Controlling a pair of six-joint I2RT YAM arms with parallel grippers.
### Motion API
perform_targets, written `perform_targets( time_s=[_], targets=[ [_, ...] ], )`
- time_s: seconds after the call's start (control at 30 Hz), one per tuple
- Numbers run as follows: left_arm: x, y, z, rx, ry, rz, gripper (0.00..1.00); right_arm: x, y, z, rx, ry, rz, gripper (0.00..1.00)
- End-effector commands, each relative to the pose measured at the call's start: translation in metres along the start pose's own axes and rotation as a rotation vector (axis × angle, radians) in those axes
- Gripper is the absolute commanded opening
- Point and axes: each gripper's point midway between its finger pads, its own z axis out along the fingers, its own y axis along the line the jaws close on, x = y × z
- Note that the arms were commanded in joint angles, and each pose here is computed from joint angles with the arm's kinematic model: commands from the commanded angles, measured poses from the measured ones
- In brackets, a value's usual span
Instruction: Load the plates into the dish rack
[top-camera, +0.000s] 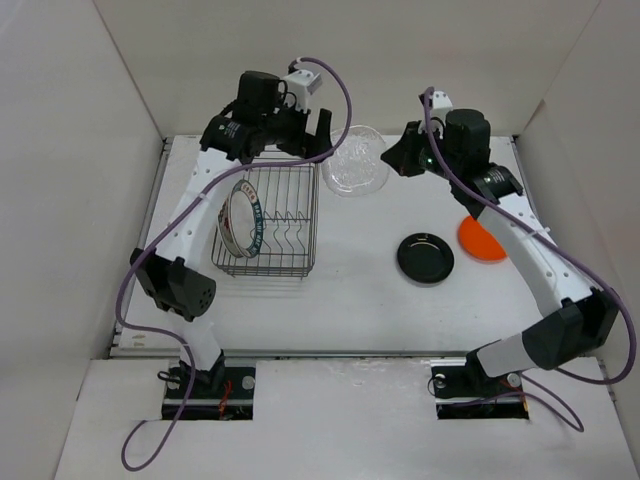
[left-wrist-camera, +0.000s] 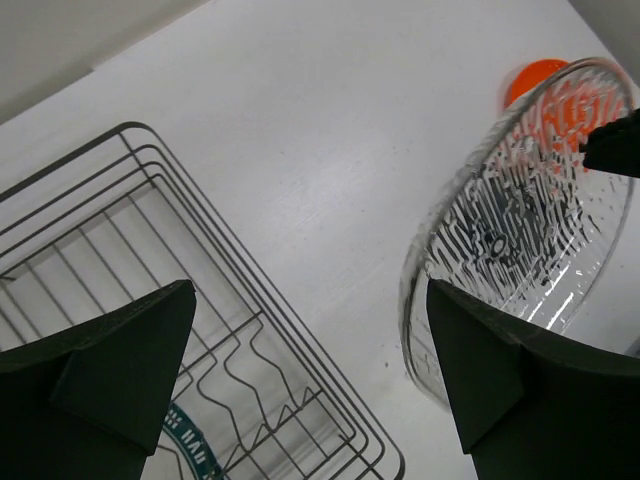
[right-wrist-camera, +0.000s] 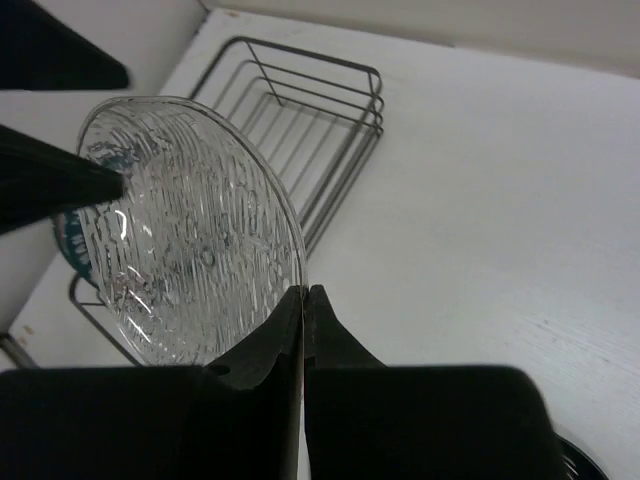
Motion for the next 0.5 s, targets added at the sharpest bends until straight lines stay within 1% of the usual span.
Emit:
perform_targets(
  time_s=[0.0,0.13,0.2,0.23,0.27,0.3,0.33,0.43,0.47],
  targets=[
    [-0.014,-0.019,0.009,0.1,-0.05,0.04,1.0,-0.016,0.022,0.004,-0.125,-0.091,0.047,0.0],
    [0.004,-0.025,0.027,0.17,0.008,0.009,1.0,-0.031,0.034,-0.006,-0.172,-0.156,0.042,0.0],
    [0.004,-0.029,0.026,0.189,0.008,0.009,0.81,-0.031,0.031,-0.007,-0.173,-0.156,0.043,0.0],
    [0.004,-0.031,0.026,0.201,0.008,0.009,0.7,-0.034,0.032,-0.007,-0.175,-0.164,0.041,0.0],
    [0.008,-0.032,0.027,0.21,0.02,0.004,0.56,-0.037,0.035,-0.008,-0.189,-0.169,0.036,0.0],
    [0.008,-0.032,0.027,0.21,0.02,0.004,0.26,-0.037,0.035,-0.008,-0.189,-0.169,0.036,0.0],
    [0.006,-0.034,0.023,0.22,0.011,0.007,0.13,-0.039,0.036,-0.009,-0.193,-0.178,0.033,0.0],
    [0.006,-0.044,0.019,0.278,0.01,0.019,0.0,-0.039,0.036,-0.008,-0.195,-0.183,0.04,0.0],
    [0.012,-0.047,0.018,0.295,0.023,0.012,0.0,-0.039,0.036,-0.008,-0.196,-0.182,0.049,0.0]
  ],
)
